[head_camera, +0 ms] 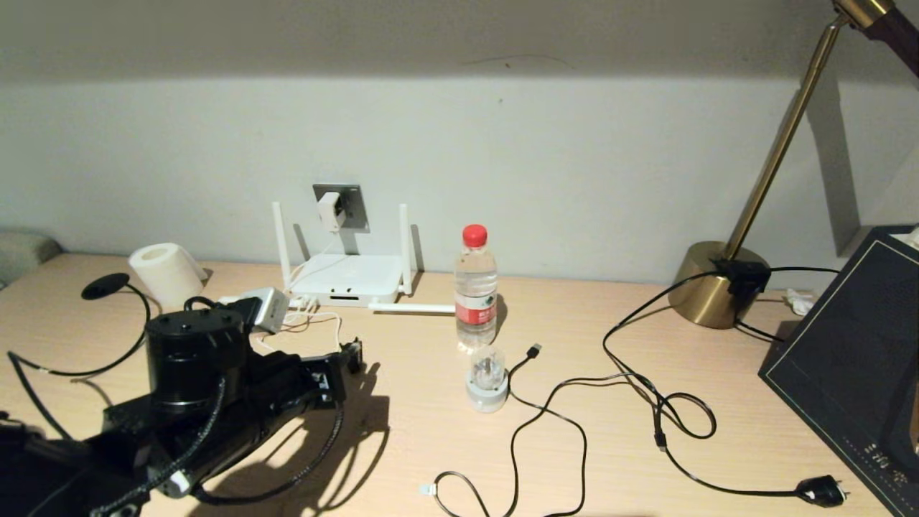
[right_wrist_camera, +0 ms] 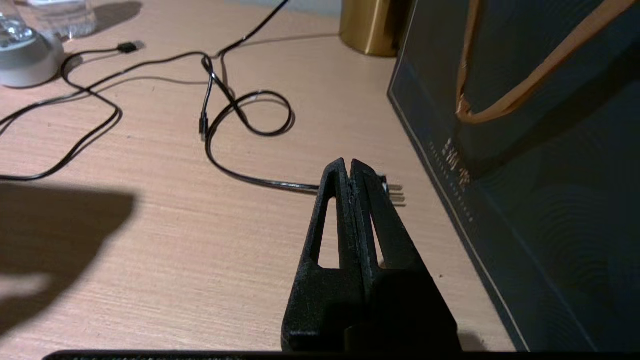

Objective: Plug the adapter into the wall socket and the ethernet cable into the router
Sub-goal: Align cable and router interface

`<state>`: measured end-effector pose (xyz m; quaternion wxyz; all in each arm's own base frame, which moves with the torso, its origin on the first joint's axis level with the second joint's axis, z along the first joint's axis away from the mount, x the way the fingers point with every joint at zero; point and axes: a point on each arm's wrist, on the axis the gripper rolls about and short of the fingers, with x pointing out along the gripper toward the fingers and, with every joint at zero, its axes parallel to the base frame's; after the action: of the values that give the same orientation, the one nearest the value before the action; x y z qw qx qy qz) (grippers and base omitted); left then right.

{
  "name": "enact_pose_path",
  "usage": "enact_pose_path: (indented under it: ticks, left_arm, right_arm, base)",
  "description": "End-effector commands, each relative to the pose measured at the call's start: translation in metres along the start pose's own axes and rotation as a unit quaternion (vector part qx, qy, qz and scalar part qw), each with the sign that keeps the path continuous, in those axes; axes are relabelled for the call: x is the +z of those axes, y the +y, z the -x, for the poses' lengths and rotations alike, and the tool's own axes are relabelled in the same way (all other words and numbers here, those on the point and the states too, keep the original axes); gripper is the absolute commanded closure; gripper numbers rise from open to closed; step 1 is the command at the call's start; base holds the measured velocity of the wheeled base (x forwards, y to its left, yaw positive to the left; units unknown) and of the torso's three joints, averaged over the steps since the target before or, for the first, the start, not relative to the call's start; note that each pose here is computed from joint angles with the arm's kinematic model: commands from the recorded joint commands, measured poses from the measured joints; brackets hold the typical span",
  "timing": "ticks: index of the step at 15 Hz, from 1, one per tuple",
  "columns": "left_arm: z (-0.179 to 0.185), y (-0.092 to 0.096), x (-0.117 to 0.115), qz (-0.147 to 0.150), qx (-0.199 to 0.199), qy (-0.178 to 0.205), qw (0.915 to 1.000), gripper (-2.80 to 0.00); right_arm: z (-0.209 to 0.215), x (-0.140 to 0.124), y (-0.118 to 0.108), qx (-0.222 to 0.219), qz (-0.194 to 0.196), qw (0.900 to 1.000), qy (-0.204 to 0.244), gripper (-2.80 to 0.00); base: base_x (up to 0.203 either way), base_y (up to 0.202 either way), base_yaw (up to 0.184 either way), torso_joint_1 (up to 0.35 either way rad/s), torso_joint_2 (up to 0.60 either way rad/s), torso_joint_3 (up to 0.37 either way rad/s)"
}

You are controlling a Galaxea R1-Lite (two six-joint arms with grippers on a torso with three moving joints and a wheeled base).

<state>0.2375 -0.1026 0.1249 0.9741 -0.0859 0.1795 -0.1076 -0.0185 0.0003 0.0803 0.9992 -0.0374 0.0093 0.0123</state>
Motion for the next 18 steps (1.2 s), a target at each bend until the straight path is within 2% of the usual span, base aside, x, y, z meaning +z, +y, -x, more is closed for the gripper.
enact_pose_path:
  ticks: [1,3,6,9,12,15,17,18]
  left_arm:
    - [-0.004,-0.002,0.0,0.002,0.0,-0.001,1.0,0.0]
    - [-0.007,-0.002,0.001,0.007,0.005,-0.003,1.0,0.0]
    - [-0.01,-0.004,-0.003,0.046,0.011,0.002,0.9989,0.0]
    - [-0.013,-0.006,-0.005,0.046,0.014,-0.001,0.9988,0.0]
    - [-0.028,0.002,0.0,0.015,0.03,-0.015,0.9993,0.0]
    - [-0.059,0.029,0.01,-0.008,0.065,-0.026,0.9975,0.0]
    - [-0.074,0.044,0.008,-0.016,0.065,-0.03,0.9973,0.0]
    - [-0.081,0.049,0.007,-0.021,0.066,-0.045,0.9966,0.0]
  right_arm:
    - [0.003,-0.005,0.0,-0.004,0.001,1.0,-0.02,0.0]
    - [0.004,-0.004,0.0,-0.005,-0.005,1.0,-0.021,0.0]
    - [0.004,-0.004,0.0,-0.005,-0.026,0.999,-0.021,0.0]
    - [0.004,-0.004,0.0,-0.005,-0.026,0.999,-0.021,0.0]
    - [0.004,-0.004,0.0,-0.005,-0.026,0.999,-0.021,0.0]
    - [0.004,-0.004,0.0,-0.005,-0.026,0.999,-0.021,0.0]
    - [0.004,-0.004,0.0,-0.005,-0.026,0.999,-0.021,0.0]
    - [0.004,-0.004,0.0,-0.005,-0.026,0.999,-0.021,0.0]
  base:
    - [0.0,0.0,0.0,0.0,0.0,0.0]
    - [0.0,0.0,0.0,0.0,0.0,0.0]
    - [0.0,0.0,0.0,0.0,0.0,0.0]
    - [0.0,0.0,0.0,0.0,0.0,0.0]
    - [0.0,0.0,0.0,0.0,0.0,0.0]
    - [0.0,0.0,0.0,0.0,0.0,0.0]
    - [0.0,0.0,0.0,0.0,0.0,0.0]
    - [0.0,0.0,0.0,0.0,0.0,0.0]
